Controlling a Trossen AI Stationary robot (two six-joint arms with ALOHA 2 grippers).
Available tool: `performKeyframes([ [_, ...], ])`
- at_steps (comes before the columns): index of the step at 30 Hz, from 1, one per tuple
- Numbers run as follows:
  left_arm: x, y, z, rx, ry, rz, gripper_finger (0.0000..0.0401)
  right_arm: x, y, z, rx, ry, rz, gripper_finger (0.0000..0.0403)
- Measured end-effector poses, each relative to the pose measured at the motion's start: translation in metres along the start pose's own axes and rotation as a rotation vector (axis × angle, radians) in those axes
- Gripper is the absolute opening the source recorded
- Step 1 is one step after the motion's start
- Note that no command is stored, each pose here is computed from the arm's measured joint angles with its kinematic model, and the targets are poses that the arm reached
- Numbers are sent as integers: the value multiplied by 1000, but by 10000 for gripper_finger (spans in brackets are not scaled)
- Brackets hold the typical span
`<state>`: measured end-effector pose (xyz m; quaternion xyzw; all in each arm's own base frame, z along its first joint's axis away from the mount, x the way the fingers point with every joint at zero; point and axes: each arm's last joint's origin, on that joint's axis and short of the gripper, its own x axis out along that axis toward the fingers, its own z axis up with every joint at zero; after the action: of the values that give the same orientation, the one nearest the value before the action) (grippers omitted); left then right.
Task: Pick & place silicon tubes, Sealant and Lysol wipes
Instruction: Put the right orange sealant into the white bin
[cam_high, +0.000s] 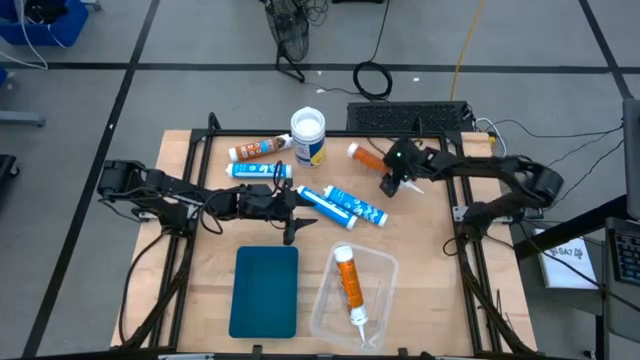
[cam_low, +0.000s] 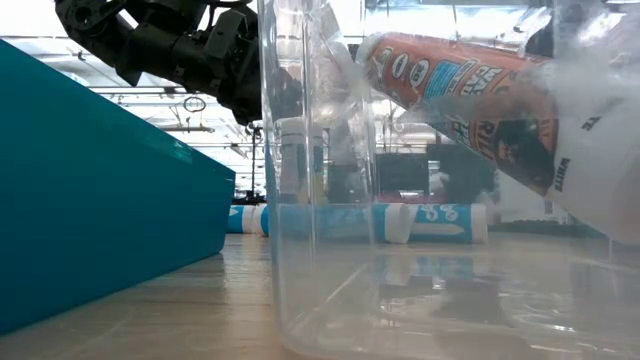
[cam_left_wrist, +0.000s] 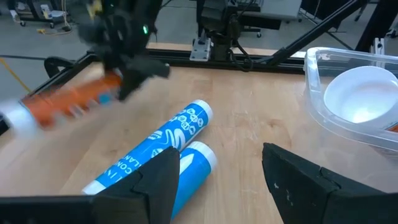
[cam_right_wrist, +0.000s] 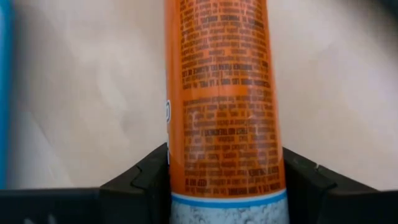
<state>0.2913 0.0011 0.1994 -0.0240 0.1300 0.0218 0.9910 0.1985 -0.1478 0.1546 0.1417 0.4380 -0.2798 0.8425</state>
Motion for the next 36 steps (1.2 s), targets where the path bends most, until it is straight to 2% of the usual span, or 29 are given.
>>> performKeyframes([
  [3, 0, 0, 0, 0, -4, 0, 230, -20, 7, 11, 3, -120, -8, 200],
  [9, 0, 0, 1, 0, -6, 0, 230, -50, 28, 10, -17, -323, 52, 200],
  [17, 0, 0, 1, 0, -13, 0, 230, -68, 53, -7, -22, -560, 168, 200],
  [23, 0, 0, 2, 19, -18, 12, 230, -66, 70, -20, -67, -537, 126, 200],
  [29, 0, 0, 2, 22, -17, 17, 230, -66, 80, -29, -82, -608, 118, 200],
  [36, 0, 0, 2, 22, -17, 17, 230, -63, 80, -36, -73, -674, 141, 200],
])
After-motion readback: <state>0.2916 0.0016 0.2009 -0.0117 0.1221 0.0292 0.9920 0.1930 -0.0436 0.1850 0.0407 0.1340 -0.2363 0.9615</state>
